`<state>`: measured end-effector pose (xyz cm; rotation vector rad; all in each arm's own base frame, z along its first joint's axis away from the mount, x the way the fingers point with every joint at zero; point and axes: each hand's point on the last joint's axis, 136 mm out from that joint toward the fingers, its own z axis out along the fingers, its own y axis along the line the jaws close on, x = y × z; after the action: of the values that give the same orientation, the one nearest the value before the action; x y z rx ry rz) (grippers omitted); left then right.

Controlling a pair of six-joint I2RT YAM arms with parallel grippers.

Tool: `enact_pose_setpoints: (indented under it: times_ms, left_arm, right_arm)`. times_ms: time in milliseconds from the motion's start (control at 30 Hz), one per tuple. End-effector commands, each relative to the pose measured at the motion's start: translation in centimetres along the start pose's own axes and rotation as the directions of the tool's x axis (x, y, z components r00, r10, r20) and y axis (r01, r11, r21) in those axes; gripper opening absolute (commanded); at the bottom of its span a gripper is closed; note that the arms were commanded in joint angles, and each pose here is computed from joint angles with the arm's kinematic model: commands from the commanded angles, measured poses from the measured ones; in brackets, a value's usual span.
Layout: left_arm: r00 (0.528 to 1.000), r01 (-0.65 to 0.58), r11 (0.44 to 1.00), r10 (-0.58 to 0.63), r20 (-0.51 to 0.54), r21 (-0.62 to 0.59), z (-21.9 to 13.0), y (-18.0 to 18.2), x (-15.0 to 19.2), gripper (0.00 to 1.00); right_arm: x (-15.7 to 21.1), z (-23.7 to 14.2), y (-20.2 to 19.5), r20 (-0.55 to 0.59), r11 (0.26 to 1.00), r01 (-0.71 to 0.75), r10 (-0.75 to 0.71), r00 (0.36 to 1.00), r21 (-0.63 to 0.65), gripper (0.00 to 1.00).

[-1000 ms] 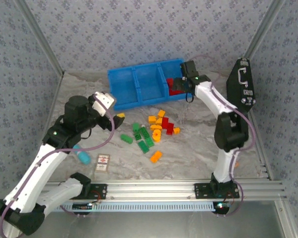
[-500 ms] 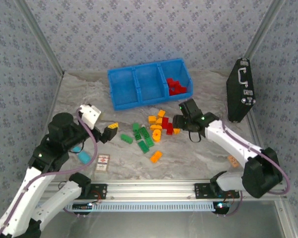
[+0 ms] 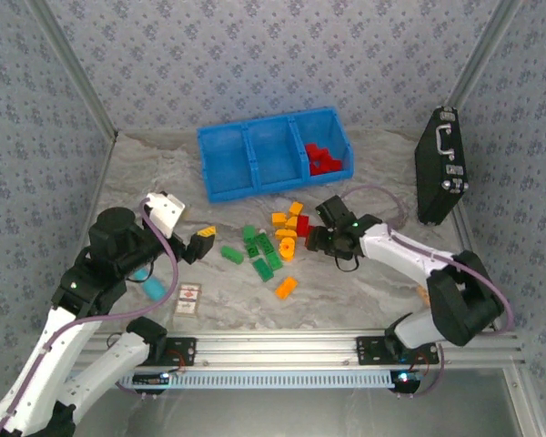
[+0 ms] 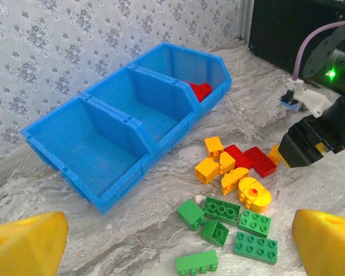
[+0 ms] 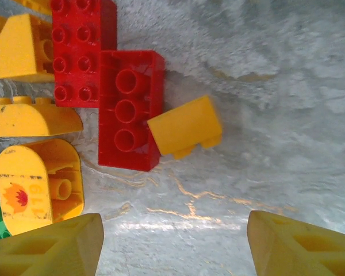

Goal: Sort the legos into containers by color
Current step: Pick up the lego from the center of the table.

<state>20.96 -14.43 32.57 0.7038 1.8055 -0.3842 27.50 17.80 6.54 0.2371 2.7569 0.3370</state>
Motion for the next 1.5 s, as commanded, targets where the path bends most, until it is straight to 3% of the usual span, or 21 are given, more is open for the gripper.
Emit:
enact_pose_setpoints:
  times_ms: [0, 667, 1033, 1300, 1467]
  left_arm:
    - [1.000, -0.004, 1.000, 0.004, -0.005, -0.017, 0.0, 0.3, -0.1, 1.00]
    - [0.998, -0.041, 0.997, 0.038, -0.055, -0.063, 1.2, 1.3, 0.7, 1.00]
    - [0.998, -0.044, 0.996, 0.040, -0.055, -0.073, 1.4, 1.5, 0.5, 1.00]
    - [0.998, -0.050, 0.995, 0.046, -0.048, -0.082, 1.6, 1.7, 0.1, 1.00]
    - [0.997, -0.063, 0.994, 0.058, -0.059, -0.084, 2.3, 2.0, 0.0, 1.00]
  right_arm:
    - [-0.3, 0.8, 2.0, -0.018, 0.999, -0.007, 0.007, 1.000, -0.045, 0.68]
    - [-2.8, 5.7, 2.1, -0.085, 0.996, 0.076, -0.071, 0.994, 0.053, 0.66]
    - [-3.2, 6.1, 1.1, -0.114, 0.980, 0.163, -0.150, 0.982, 0.116, 0.43]
    - [-3.2, 3.5, -0.3, -0.139, 0.961, 0.237, -0.217, 0.966, 0.145, 0.37]
    - [-6.3, -0.5, -0.2, -0.070, 0.965, 0.235, -0.228, 0.971, 0.115, 0.35]
